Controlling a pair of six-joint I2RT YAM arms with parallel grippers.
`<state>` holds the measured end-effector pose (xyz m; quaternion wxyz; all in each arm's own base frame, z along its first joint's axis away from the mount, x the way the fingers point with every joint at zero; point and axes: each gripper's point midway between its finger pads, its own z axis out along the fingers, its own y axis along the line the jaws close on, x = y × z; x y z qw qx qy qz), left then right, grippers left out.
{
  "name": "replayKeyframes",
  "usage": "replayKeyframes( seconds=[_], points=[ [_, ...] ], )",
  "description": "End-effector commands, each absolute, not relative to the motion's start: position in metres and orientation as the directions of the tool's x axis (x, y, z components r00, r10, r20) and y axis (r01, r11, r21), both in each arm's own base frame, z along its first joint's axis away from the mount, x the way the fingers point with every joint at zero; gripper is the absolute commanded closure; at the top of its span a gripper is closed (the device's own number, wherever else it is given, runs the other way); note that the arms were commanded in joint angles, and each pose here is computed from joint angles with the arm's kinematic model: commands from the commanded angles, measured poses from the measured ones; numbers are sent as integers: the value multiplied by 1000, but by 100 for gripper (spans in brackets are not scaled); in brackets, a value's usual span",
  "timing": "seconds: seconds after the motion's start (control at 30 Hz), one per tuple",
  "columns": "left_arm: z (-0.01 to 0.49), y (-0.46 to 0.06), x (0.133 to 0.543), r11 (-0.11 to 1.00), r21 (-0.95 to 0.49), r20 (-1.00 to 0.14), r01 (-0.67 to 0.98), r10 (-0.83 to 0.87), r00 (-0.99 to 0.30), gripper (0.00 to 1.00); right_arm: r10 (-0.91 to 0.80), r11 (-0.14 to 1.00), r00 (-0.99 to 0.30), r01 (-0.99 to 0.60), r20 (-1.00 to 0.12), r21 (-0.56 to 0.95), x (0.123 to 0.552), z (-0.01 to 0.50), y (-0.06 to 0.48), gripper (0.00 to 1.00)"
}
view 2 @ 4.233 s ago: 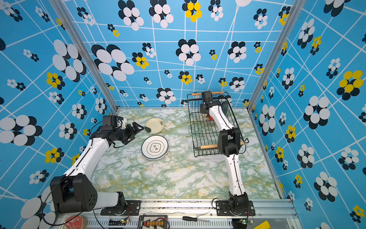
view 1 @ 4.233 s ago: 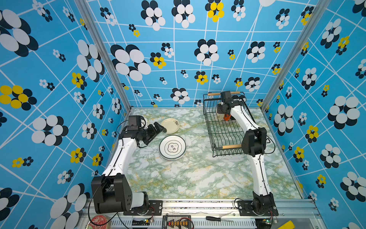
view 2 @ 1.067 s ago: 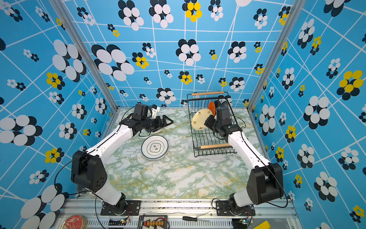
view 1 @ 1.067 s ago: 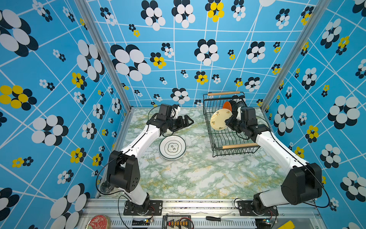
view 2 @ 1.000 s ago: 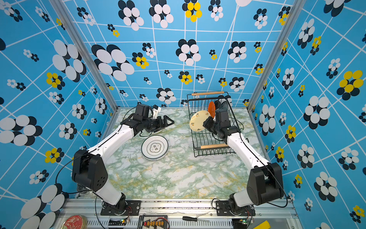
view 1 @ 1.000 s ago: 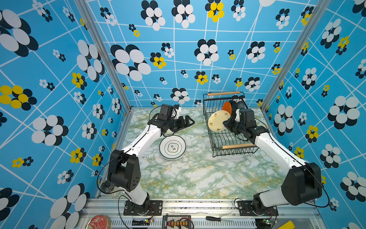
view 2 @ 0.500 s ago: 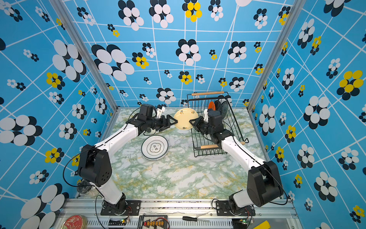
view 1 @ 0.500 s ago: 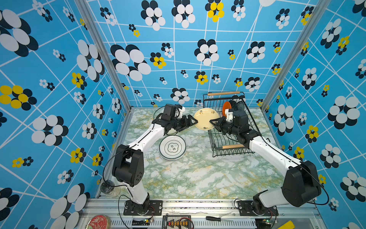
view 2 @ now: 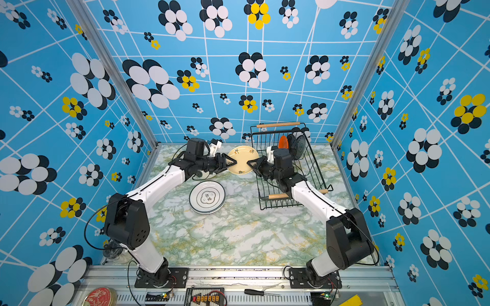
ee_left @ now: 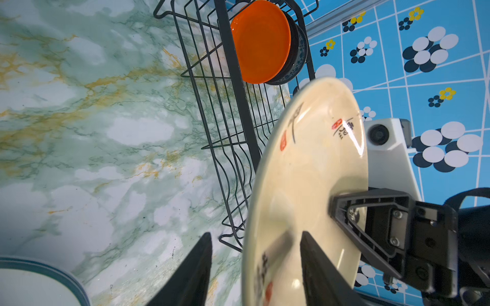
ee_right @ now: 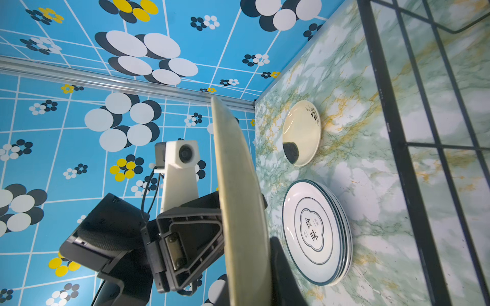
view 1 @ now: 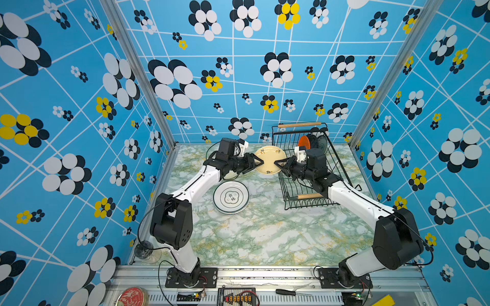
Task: Unload the plates from the dish rack
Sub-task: Place the plate on the plate.
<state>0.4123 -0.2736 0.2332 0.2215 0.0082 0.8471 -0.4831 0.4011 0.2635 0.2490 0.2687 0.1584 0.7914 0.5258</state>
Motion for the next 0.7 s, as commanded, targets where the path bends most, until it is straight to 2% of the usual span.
replayKeyframes(
  seconds=[0.0, 0.3, 0.43, 0.67],
  points=[
    [241, -277, 411, 517, -816, -399, 257, -183, -899, 55, 509, 365, -817, -81, -272, 927, 402, 258, 276, 82],
    [239, -275, 410, 509, -821, -393, 259, -175, -903, 79, 486, 373, -834, -74, -263, 925, 403, 255, 287, 79],
    [241, -274, 410, 507, -823, -390, 256, -177, -904, 85, 476, 381, -838, -77, -267, 921, 403, 255, 289, 77],
    [238, -267, 409, 526, -815, -386, 243, -181, -904, 93, 468, 406, -837, -82, -284, 910, 407, 254, 290, 58]
  ],
)
